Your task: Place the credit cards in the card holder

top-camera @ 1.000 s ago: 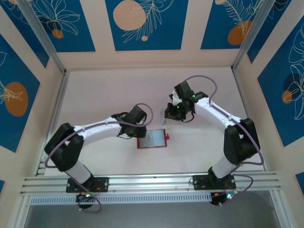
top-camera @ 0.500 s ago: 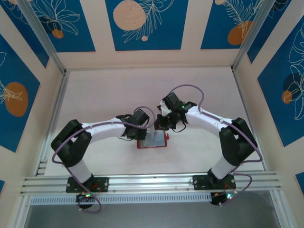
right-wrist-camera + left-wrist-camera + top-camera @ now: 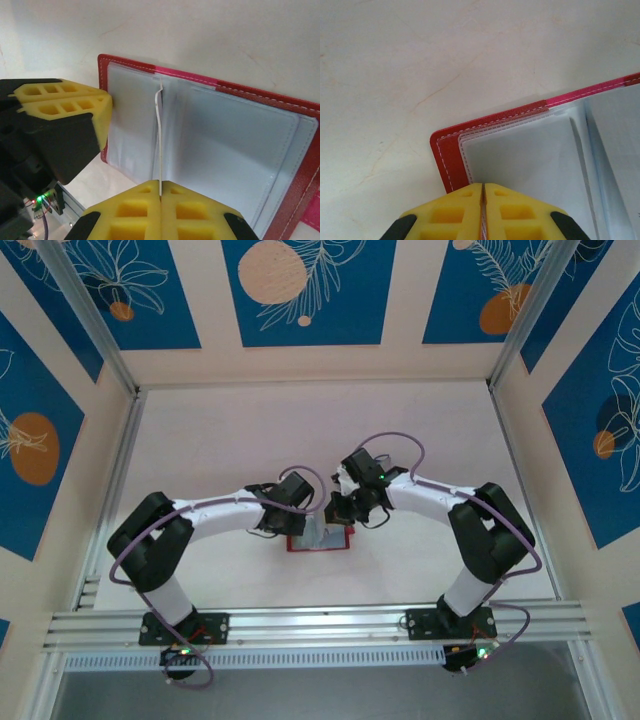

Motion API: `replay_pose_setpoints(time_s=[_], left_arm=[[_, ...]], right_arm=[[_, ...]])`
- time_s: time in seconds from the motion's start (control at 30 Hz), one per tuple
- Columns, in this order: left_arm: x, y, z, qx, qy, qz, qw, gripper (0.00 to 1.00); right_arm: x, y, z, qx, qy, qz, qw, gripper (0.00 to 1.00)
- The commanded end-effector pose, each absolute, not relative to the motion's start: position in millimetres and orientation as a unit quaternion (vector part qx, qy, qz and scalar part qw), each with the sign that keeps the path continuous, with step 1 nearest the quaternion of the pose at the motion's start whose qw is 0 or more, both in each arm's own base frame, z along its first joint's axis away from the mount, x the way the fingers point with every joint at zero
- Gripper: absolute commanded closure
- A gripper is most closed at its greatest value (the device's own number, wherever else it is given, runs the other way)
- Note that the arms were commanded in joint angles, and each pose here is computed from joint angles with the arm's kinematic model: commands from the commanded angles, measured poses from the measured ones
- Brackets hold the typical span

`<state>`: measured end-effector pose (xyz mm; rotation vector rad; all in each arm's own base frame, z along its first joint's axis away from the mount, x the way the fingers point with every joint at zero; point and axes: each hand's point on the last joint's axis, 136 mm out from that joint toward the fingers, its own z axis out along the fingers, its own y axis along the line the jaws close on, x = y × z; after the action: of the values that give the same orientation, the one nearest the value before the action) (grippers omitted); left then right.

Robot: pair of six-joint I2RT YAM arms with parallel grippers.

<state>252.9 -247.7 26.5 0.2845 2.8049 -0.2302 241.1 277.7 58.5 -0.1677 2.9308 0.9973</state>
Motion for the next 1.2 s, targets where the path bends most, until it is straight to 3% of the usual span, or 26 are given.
replay_pose_setpoints(time_s=[0.0, 0.53, 1.17], left_arm=[[242.0, -237.3, 19.8, 0.098, 0.984, -0.058, 0.139, 0.91], [237.7, -232.7, 13.2, 0.096, 0.985, -0.051, 0.131, 0.91], [235.0, -232.6, 10.5, 0.094, 0.987, -0.049, 0.125, 0.91]], right_arm=[[243.3, 283.3, 55.6, -0.041, 0.939, 0.338, 0.04, 1.0], [245.7, 273.1, 75.4, -0.018, 0.93, 0.35, 0.115, 1.0], [263.9, 290.4, 62.7, -0.022, 0.923, 0.363, 0.127, 1.0]])
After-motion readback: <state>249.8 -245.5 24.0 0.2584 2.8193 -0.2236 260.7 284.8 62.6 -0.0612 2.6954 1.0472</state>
